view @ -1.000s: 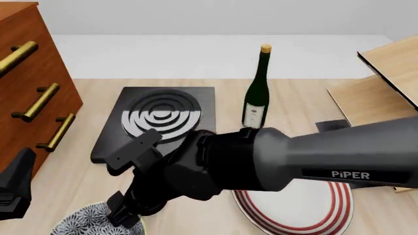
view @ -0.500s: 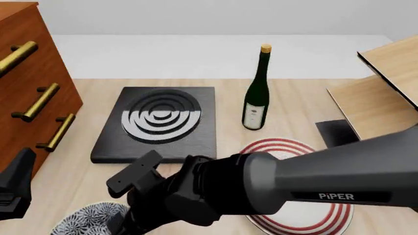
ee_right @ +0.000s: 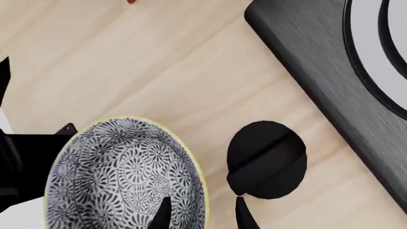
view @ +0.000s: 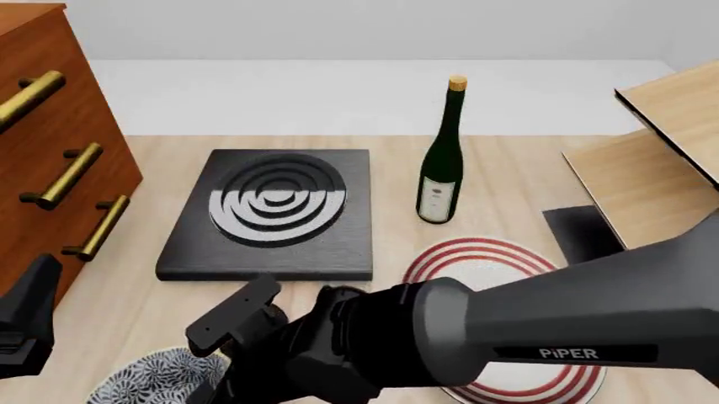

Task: Pick up the akita bowl and put it on the plate.

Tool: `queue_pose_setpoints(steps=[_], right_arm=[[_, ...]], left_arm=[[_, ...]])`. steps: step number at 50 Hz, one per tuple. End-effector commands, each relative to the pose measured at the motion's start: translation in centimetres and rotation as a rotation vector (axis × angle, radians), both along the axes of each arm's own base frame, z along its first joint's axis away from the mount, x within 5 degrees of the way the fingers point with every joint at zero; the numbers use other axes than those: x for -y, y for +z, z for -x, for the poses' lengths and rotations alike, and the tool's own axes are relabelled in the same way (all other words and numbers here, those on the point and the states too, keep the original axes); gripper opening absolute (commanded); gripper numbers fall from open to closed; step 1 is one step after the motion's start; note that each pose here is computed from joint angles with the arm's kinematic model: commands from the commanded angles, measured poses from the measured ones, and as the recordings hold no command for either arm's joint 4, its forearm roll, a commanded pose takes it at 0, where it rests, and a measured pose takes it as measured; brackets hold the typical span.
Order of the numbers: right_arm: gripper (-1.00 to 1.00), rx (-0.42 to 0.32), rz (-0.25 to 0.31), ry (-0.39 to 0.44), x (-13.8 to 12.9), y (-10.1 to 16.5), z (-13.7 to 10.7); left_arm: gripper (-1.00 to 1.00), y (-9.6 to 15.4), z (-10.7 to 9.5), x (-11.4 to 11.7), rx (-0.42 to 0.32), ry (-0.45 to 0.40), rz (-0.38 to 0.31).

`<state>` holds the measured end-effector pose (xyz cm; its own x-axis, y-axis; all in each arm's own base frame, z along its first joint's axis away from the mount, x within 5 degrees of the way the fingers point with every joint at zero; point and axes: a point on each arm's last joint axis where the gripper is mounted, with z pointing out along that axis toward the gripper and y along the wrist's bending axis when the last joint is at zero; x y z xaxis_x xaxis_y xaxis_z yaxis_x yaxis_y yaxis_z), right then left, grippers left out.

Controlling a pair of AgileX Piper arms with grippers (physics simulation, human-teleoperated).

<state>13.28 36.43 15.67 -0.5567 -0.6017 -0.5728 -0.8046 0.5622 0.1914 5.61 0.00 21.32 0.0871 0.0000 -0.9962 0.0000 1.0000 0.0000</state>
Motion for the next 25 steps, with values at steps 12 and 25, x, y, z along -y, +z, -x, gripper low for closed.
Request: queue_pose_setpoints(steps=[12,25], right_arm=[[-1.0,0.032,-0.025,-0.004,0.9,1.7,-0.9],[-1.0,0.052,-0.075,-0.04,2.5,4.2,-1.6]], left_arm=[[1.0,0.0,0.0,0.0,0.0,0.0,0.0],[1.0,0.0,0.0,0.0,0.0,0.0,0.0]])
